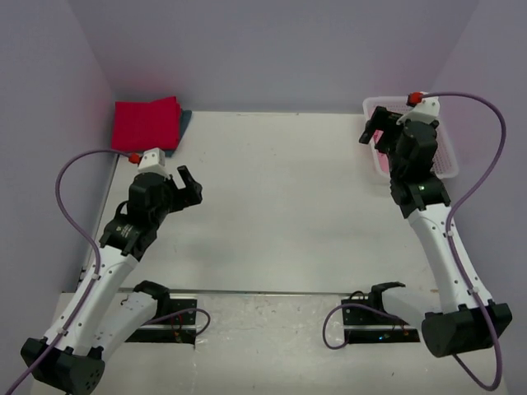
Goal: Fold and stack the t-shirts
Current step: Grab crumpled tshirt from bin with the right arm
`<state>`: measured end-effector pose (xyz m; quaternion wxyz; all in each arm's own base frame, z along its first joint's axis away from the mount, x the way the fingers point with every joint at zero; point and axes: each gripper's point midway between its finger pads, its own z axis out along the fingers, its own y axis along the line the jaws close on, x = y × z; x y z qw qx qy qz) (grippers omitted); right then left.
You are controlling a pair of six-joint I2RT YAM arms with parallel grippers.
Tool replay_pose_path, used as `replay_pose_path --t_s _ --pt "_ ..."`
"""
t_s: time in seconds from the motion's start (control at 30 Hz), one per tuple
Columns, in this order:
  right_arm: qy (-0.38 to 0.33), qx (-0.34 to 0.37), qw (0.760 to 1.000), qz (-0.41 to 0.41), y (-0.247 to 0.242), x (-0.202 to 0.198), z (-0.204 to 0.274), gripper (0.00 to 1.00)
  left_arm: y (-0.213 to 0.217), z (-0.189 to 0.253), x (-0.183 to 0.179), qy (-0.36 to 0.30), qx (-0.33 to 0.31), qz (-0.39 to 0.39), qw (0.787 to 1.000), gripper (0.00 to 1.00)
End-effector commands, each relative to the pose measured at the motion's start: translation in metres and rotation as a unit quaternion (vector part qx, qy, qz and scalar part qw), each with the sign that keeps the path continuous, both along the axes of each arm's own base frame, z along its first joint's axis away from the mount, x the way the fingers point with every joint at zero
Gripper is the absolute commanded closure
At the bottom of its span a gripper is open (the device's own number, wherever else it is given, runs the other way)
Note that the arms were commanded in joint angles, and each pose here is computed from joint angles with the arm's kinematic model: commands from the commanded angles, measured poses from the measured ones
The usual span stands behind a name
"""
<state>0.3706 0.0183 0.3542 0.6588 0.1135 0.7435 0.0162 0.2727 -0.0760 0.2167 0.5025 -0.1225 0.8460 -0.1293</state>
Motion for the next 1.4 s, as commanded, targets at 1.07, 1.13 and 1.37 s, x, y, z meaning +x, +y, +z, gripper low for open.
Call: replay_pose_path --t_s 1.07,1.13,1.37 --pt "0.186 -0.019 0.978 -0.095 -0.119 0.24 -0.17 0.53 -0.021 0.01 0.011 -0.016 0.008 -0.037 0.999 0.0" --pt "0.186 -0.016 0.978 -0.089 -0.119 0.242 -0.168 0.78 -0.021 0.012 0.011 -0.019 0.006 -0.036 0.999 0.0" --pt "0.182 0.0 0.98 -0.077 -0.113 0.251 -0.16 1.0 -0.02 0.014 0.008 -0.018 0.007 -0.038 0.999 0.0"
